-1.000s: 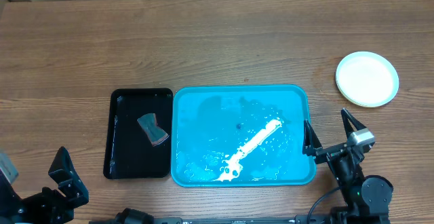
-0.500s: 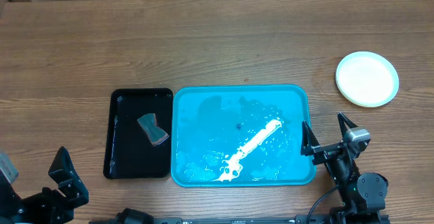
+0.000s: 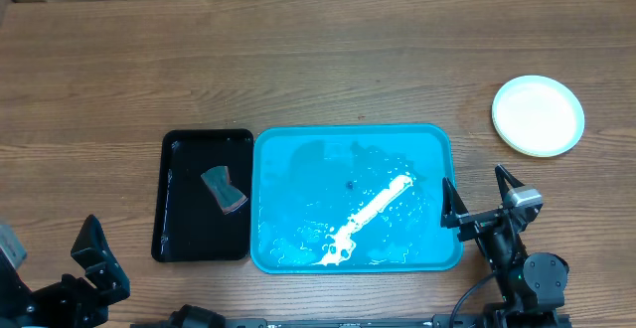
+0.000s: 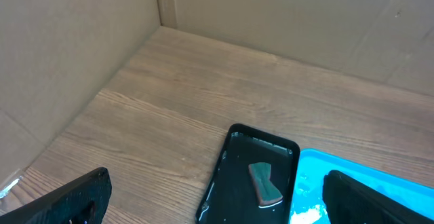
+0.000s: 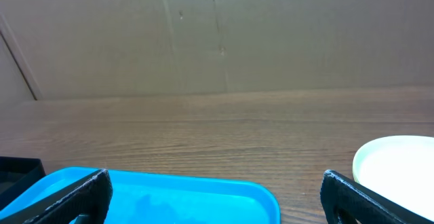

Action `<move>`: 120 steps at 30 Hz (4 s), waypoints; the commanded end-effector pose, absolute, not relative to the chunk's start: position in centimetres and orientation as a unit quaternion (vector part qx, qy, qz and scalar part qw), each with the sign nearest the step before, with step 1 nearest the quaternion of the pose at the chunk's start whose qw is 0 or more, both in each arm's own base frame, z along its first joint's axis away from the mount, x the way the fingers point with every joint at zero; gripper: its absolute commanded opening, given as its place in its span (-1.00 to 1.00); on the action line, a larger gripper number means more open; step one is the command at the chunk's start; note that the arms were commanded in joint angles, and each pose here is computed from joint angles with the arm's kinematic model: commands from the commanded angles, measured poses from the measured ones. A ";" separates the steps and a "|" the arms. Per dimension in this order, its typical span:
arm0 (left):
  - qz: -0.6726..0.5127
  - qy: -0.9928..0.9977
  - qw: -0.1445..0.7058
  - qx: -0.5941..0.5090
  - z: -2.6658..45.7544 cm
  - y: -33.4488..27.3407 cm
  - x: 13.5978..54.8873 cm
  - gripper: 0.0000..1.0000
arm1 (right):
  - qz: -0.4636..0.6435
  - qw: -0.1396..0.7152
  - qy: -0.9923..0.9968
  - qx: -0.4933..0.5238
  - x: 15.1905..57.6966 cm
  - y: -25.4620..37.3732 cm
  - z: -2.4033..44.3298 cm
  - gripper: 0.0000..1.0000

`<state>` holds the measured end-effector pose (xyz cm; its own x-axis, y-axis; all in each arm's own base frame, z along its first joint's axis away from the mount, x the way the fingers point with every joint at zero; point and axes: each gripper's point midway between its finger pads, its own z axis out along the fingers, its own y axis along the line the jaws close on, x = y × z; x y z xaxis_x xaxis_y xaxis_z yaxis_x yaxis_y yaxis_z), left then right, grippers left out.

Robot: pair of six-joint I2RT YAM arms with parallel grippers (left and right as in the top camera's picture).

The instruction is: Clean dirty plates on tray and stack at the side

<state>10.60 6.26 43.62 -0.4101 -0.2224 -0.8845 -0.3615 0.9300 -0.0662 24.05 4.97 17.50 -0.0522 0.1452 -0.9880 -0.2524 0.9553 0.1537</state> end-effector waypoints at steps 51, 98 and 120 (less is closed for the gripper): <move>-0.119 0.658 0.729 -0.146 40.0 0.9 23.1 1.00 | 0.142 0.689 0.710 -0.035 24.1 4.9 17.3 0.99; -0.110 0.712 0.671 -0.175 15.6 1.9 24.5 1.00 | 0.142 0.689 0.710 -0.035 24.1 4.9 17.3 0.99; -0.105 0.715 0.671 -0.167 15.6 1.8 24.5 1.00 | 0.142 0.689 0.710 -0.035 24.1 4.9 17.3 0.99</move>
<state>24.57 1.87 15.49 -0.0483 -0.3864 -0.9211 -0.1065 0.9189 -0.3799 24.06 4.94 17.51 -0.0515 0.1453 -0.9880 -0.2503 0.9559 0.1536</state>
